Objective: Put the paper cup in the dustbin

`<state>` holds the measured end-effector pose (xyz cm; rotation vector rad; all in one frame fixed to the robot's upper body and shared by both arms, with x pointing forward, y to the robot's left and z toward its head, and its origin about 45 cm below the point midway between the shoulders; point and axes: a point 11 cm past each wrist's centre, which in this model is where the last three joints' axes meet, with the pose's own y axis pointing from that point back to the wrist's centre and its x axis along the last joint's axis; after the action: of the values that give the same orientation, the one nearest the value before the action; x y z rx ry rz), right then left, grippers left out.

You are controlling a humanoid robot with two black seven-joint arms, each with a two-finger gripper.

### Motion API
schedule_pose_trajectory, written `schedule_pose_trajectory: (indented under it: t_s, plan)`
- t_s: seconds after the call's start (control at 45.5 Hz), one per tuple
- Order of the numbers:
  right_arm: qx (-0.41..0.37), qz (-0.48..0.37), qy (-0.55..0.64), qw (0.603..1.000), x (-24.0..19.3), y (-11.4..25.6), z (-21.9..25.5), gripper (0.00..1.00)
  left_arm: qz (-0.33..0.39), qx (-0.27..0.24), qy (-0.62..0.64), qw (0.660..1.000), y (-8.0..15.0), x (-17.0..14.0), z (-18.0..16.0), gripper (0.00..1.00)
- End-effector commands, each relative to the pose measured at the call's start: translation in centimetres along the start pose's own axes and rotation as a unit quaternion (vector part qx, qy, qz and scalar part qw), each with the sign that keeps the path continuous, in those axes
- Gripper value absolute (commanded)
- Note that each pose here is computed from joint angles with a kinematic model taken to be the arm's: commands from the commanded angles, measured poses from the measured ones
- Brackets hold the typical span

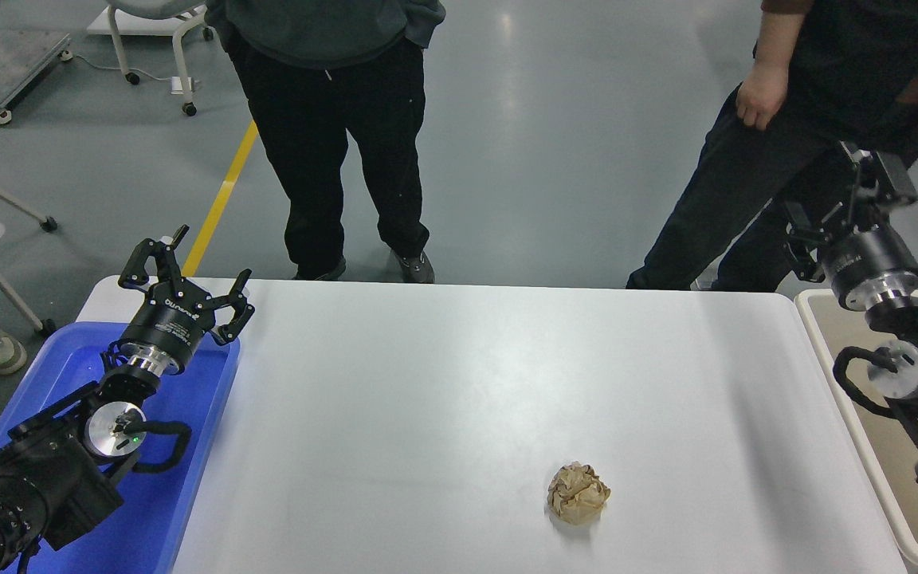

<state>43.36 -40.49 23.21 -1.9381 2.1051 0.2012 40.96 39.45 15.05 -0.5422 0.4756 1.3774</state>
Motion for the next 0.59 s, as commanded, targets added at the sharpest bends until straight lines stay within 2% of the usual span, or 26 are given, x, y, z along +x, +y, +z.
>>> schedule_pose_trajectory:
  t_s: [0.0, 0.242, 0.571]
  plan:
    - [-0.013, 0.018, -0.077, 0.997, -0.2, 1.4, 2.8, 1.00, 0.000, -0.001, 0.000, 1.000, 0.0, 0.0, 0.0, 1.00]
    - [-0.038, 0.025, -0.095, 0.994, -0.6, 2.9, 5.7, 1.00, 0.000, 0.000, 0.000, 1.000, 0.0, 0.0, 0.0, 1.00]
    - [-0.044, 0.028, -0.097, 0.994, -0.7, 3.3, 6.4, 1.00, -0.001, 0.000, 0.001, 1.000, 0.0, 0.0, 0.0, 1.00]
